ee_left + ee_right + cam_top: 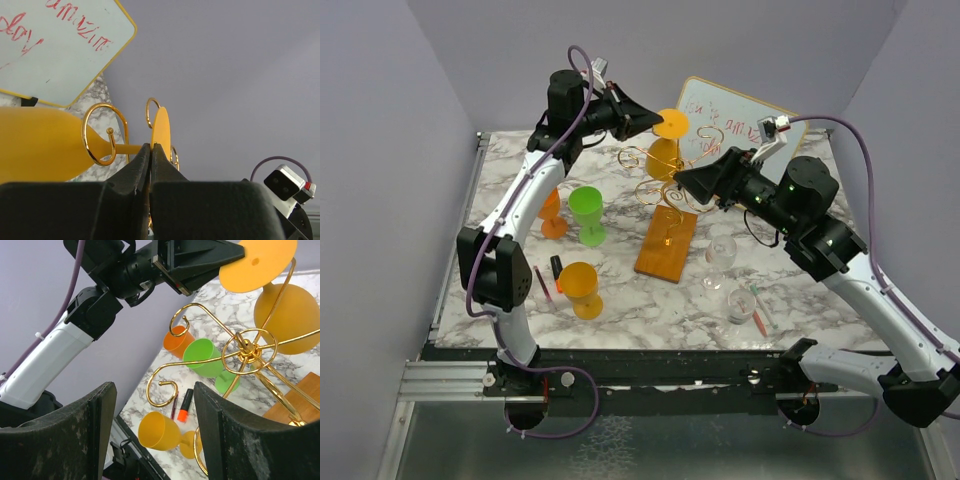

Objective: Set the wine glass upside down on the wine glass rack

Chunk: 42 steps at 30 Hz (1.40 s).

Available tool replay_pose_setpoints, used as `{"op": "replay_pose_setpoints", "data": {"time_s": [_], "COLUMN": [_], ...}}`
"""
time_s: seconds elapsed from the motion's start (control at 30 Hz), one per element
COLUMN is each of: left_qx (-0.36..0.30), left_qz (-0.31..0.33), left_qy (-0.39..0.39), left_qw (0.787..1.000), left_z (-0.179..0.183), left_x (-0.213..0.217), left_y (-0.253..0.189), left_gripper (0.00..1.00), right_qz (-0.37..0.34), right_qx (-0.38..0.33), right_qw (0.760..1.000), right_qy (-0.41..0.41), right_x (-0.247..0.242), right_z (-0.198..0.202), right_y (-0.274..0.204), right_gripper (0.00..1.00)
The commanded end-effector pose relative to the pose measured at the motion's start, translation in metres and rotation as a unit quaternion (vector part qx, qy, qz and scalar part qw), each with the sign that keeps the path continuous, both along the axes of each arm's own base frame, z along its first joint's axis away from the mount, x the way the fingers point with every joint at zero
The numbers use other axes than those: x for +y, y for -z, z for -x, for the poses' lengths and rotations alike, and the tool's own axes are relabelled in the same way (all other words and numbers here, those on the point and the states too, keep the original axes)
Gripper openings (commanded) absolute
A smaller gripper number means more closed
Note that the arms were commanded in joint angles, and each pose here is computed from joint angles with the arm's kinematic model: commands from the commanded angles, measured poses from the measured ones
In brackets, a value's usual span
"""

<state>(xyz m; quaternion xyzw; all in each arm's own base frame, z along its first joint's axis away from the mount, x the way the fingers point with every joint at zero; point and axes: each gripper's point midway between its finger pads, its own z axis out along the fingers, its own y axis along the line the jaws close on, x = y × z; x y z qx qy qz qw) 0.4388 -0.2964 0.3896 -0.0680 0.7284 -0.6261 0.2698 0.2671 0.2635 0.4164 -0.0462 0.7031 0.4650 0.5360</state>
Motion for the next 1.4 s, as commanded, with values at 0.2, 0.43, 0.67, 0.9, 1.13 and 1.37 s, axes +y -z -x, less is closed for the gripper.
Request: {"op": "replay_pose_setpoints", "data": {"time_s": [0.2,0.43,0.67,0.9,1.13,1.37], "left_qx": [-0.030,-0.045,-0.041,-0.042,-0.046,-0.043], "left_qz": [0.006,-0.015,-0.005,0.000,-0.008,-0.011], "left_qy": [-0.045,-0.085,-0.076,-0.077,-0.087,-0.072], "left_qw": [0.999,0.995,0.996,0.996,0.995,0.996], "left_z": [-0.022,-0.028,-0.032,-0.036,-0.025,-0.002], "left_x": [0.007,0.020,0.021,0.019,0.028,0.032], "left_y": [-0.018,-0.016,-0.010,-0.009,-0.011,-0.002], "left_gripper": [0.00,0.00,0.00,0.00,0.00,0.00], "right_qz": [-0.004,0.000,0.003,0.012,0.017,0.017], "right_qx": [0.001,0.002,0.000,0.002,0.011,0.008], "right_qw": [1.000,1.000,1.000,0.999,0.999,0.999], "right_qy": [0.018,0.030,0.028,0.036,0.041,0.043], "right_x": [-0.002,-0.006,-0.005,-0.007,-0.008,-0.011], "right_z": [-0.008,-0.009,-0.010,-0.012,-0.014,-0.011], "right_y": [0.000,0.004,0.006,0.010,0.014,0.012], "right_gripper": [0.67,0.67,0.67,0.67,0.67,0.67]}}
